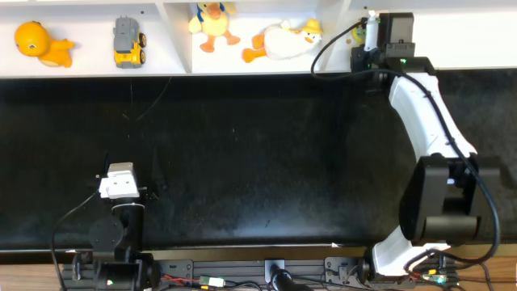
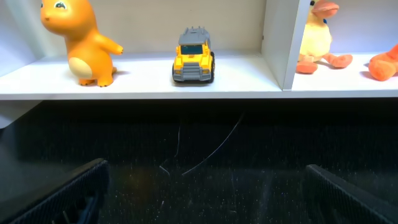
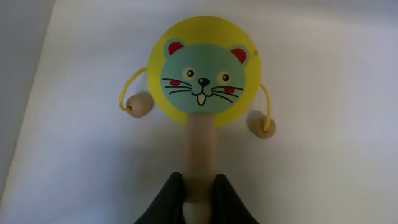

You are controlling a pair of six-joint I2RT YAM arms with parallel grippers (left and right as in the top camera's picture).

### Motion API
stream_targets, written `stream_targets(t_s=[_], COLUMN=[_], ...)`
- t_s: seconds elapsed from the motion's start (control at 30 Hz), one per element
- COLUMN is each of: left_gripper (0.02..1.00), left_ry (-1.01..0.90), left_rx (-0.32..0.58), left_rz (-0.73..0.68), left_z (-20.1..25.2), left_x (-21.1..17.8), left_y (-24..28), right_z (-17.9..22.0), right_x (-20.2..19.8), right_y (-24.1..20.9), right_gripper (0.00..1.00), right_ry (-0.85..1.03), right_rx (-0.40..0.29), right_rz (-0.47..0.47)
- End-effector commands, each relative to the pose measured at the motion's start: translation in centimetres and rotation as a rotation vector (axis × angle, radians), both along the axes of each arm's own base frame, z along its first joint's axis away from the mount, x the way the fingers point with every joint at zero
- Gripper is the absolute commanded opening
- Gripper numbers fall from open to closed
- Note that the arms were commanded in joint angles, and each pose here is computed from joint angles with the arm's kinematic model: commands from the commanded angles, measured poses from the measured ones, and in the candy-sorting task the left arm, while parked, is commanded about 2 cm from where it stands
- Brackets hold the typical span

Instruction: Store Toys

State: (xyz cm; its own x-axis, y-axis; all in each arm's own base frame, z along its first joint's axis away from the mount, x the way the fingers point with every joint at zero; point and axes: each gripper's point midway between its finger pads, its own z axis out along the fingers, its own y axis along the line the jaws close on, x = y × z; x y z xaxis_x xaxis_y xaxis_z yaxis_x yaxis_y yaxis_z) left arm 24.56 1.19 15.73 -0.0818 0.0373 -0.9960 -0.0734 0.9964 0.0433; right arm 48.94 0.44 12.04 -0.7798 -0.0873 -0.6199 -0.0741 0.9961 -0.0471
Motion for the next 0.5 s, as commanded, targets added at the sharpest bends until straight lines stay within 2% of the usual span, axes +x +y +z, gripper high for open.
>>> stream_targets(t_s=[0.03, 0.13, 0.17, 0.2, 0.23, 0.33, 0.47, 0.5], left_gripper=[0.998, 0.998, 0.996, 0.998, 0.998, 0.998, 0.998, 0.998], left_ry=[-0.005, -0.005, -0.005, -0.005, -0.005, -0.005, -0.005, -0.005], left_rx=[0.015, 0.015, 0.016, 0.016, 0.015, 0.015, 0.016, 0.015], left_rz=[0.003, 0.003, 0.003, 0.003, 0.003, 0.003, 0.003, 0.003], left_z=[0.05, 0.04, 0.05, 0.05, 0.05, 0.04, 0.05, 0.05], left_x=[-0.03, -0.03, -0.03, -0.03, -0.03, -0.03, -0.03, -0.03], left_y=[0.12, 0.12, 0.12, 0.12, 0.12, 0.12, 0.12, 0.12], right_z=[0.75, 0.54, 0.54, 0.54, 0.54, 0.48, 0.68, 0.88], right_x=[1.29, 1.29, 1.28, 1.28, 1.28, 1.21, 0.88, 0.70], right_y=[0.87, 0.92, 0.92, 0.92, 0.92, 1.05, 1.02, 1.01], right_gripper=[0.069, 0.099, 0.156, 0.224, 0.340, 0.531, 0.853, 0.895], right_ry=[-0.031, -0.026, -0.026, -0.026, -0.026, -0.022, -0.015, -0.013], right_rx=[0.024, 0.024, 0.024, 0.024, 0.024, 0.030, 0.036, 0.037], right_rz=[0.027, 0.029, 0.028, 0.029, 0.028, 0.033, 0.024, 0.024])
